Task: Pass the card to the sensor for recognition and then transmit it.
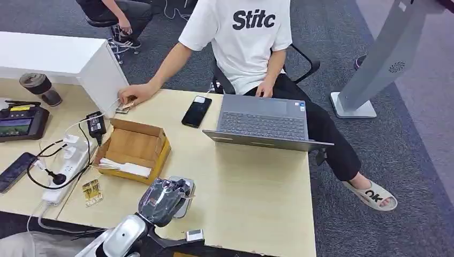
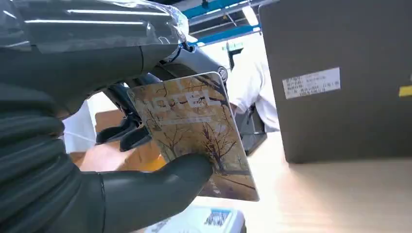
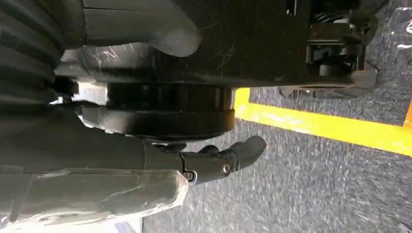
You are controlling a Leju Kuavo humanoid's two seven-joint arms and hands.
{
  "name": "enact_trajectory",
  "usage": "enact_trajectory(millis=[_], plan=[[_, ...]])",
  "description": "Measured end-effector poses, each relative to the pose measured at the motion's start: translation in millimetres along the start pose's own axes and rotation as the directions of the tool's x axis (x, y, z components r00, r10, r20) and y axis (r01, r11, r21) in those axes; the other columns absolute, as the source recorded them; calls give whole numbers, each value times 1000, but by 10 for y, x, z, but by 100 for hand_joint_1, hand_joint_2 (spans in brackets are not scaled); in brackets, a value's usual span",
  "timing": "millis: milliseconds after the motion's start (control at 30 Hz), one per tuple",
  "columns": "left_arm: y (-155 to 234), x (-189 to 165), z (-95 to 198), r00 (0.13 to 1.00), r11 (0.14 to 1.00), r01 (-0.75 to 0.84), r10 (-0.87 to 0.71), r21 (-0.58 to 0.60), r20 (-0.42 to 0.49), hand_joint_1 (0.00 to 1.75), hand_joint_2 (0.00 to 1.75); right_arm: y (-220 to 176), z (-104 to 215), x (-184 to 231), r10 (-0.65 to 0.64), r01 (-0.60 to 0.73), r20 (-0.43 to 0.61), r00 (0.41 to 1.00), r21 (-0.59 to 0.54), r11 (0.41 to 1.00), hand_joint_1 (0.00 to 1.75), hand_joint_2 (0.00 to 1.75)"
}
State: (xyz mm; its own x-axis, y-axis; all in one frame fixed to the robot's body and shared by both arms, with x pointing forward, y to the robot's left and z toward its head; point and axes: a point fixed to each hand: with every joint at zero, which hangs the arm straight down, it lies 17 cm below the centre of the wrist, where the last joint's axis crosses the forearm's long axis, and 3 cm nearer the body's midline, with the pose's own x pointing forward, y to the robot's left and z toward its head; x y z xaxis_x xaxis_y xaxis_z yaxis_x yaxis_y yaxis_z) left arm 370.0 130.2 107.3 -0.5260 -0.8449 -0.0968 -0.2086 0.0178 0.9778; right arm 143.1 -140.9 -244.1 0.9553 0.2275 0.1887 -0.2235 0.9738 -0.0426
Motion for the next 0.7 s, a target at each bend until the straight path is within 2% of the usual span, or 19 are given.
enact_trajectory(millis=[233,500,700], plan=[[37,-14,-46,1000,1000,4,-4,11,0,175,175,-9,48,92,-93,93,10,996,35,995,0,175],[97,-73,-130,1000,1000,6,-6,19,-6,175,175,-78,71,120,-64,64,32,997,3,998,0,175],[-39,-275,-113,996,998,-5,0,-60,-92,175,175,-162,57,213,-137,139,55,989,-26,990,0,175]])
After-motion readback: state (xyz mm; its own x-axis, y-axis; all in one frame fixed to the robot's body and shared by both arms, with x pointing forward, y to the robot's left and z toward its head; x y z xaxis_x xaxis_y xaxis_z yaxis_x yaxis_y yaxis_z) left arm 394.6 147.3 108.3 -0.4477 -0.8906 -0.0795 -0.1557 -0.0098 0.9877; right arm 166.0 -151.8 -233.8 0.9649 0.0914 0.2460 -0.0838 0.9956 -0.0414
